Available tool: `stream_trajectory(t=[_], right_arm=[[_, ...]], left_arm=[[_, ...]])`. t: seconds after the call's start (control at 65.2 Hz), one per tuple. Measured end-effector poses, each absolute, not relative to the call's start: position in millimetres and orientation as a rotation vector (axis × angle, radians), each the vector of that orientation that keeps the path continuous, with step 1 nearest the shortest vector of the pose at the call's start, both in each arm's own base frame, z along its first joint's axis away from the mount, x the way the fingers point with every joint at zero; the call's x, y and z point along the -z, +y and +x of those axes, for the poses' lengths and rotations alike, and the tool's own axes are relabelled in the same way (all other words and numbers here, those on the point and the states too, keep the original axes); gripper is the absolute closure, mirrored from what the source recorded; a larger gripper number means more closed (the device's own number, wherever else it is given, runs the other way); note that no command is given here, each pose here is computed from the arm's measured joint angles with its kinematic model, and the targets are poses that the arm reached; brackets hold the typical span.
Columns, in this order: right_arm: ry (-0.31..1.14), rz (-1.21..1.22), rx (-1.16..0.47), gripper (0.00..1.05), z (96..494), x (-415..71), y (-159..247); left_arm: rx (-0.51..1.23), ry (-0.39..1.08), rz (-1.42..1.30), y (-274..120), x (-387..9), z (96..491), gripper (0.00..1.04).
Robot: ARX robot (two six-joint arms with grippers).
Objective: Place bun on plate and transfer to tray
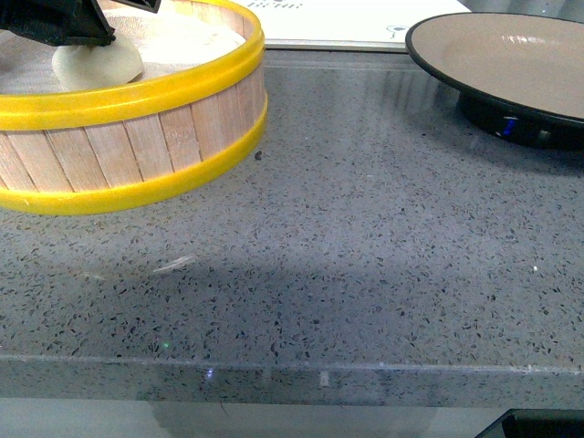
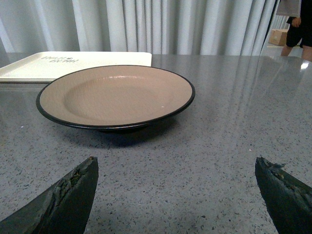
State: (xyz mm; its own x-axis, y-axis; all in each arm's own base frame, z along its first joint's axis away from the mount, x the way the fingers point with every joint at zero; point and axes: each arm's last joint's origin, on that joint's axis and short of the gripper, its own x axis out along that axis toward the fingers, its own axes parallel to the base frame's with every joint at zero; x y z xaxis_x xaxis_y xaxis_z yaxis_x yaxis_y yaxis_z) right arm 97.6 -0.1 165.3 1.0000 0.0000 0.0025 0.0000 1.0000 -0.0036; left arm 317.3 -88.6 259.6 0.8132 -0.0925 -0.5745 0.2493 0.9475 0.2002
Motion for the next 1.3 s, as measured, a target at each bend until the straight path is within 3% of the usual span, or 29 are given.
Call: stream_trajectory(t=[0.383, 0.752, 0.997, 1.304], right_arm=[[-0.002, -0.004, 0.0, 0.09, 97.6, -165.3, -0.1], [-0.002, -0.004, 0.0, 0.09, 97.6, -165.3, -0.1], [-0.002, -0.004, 0.0, 0.09, 97.6, -165.3, -0.1], [-0.002, -0.004, 0.0, 0.09, 97.6, -165.3, -0.1]], left_arm=[[0.199, 0.539, 0.243, -83.1, -284.8, 317.7, 1.01], [0.242, 0.319, 0.2, -91.6, -376.6, 333.5, 1.01], [0.368, 0.237, 0.208, -138.9, -410.2, 346.1, 1.01], [0.613, 0.251, 0.244, -233.9, -389.0, 354.4, 1.01]])
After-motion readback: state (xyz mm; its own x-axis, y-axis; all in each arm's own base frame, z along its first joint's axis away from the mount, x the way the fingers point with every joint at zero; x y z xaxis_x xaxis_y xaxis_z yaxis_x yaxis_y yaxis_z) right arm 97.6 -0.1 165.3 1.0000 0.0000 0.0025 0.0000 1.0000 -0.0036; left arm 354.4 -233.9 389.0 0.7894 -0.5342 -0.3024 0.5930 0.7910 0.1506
